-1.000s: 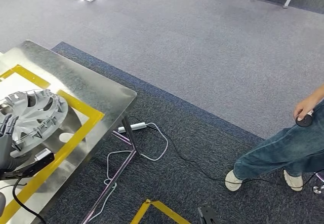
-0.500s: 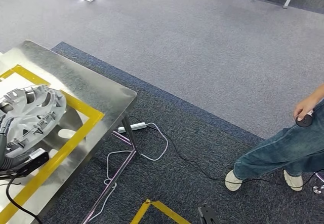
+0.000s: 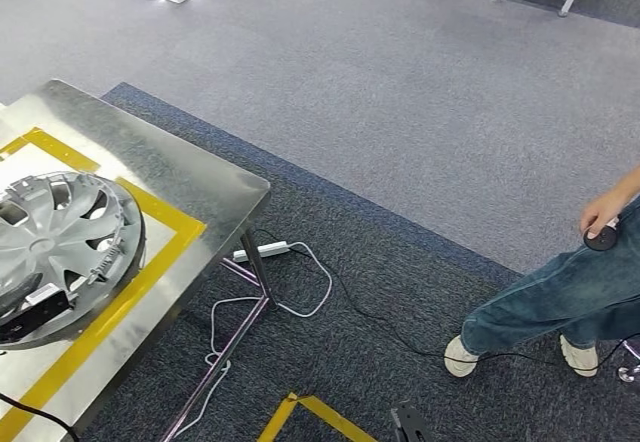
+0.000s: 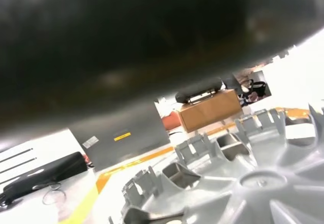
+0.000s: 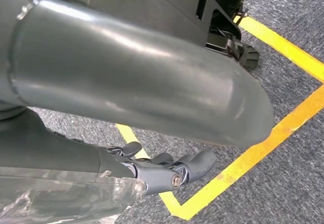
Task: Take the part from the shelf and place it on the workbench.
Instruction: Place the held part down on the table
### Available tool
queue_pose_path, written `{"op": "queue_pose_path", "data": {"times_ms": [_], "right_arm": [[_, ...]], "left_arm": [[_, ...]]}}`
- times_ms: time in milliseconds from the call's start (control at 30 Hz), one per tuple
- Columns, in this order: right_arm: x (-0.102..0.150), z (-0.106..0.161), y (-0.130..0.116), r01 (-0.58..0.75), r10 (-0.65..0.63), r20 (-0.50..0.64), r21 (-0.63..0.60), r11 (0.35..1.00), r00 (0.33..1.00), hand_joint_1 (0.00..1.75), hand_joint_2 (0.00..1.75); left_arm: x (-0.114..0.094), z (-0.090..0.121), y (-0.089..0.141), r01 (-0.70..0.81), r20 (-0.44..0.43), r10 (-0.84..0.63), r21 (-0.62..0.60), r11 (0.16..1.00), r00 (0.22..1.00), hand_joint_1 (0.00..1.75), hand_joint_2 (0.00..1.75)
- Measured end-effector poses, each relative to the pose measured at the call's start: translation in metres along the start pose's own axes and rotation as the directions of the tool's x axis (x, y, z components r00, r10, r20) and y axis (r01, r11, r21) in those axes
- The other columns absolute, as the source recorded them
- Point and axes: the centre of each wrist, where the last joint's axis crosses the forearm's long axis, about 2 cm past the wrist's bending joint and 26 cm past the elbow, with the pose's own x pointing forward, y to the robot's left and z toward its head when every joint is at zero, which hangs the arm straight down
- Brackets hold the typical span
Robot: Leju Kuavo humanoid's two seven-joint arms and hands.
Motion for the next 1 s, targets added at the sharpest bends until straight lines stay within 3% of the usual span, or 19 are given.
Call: {"op": "queue_pose_path", "data": {"times_ms": [300, 600, 1000], "right_arm": [[0.000, 0.000, 0.000, 0.004, -0.004, 0.000, 0.003, 1.000, 1.000, 0.00, 0.00], [-0.001, 0.000, -0.001, 0.005, -0.005, 0.005, -0.015, 1.000, 1.000, 0.00, 0.00], [-0.001, 0.001, 0.002, -0.033, 0.033, -0.002, -0.073, 0.997, 0.999, 0.00, 0.00]], "left_arm": [[-0.013, -0.003, 0.014, -0.026, -0.005, 0.026, 0.028, 0.999, 1.000, 0.00, 0.00], [-0.015, -0.001, 0.025, -0.206, 0.018, 0.206, 0.168, 0.964, 0.978, 0.00, 0.00], [-0.019, 0.014, 0.023, -0.215, -0.039, 0.231, 0.248, 0.945, 0.972, 0.00, 0.00]]}}
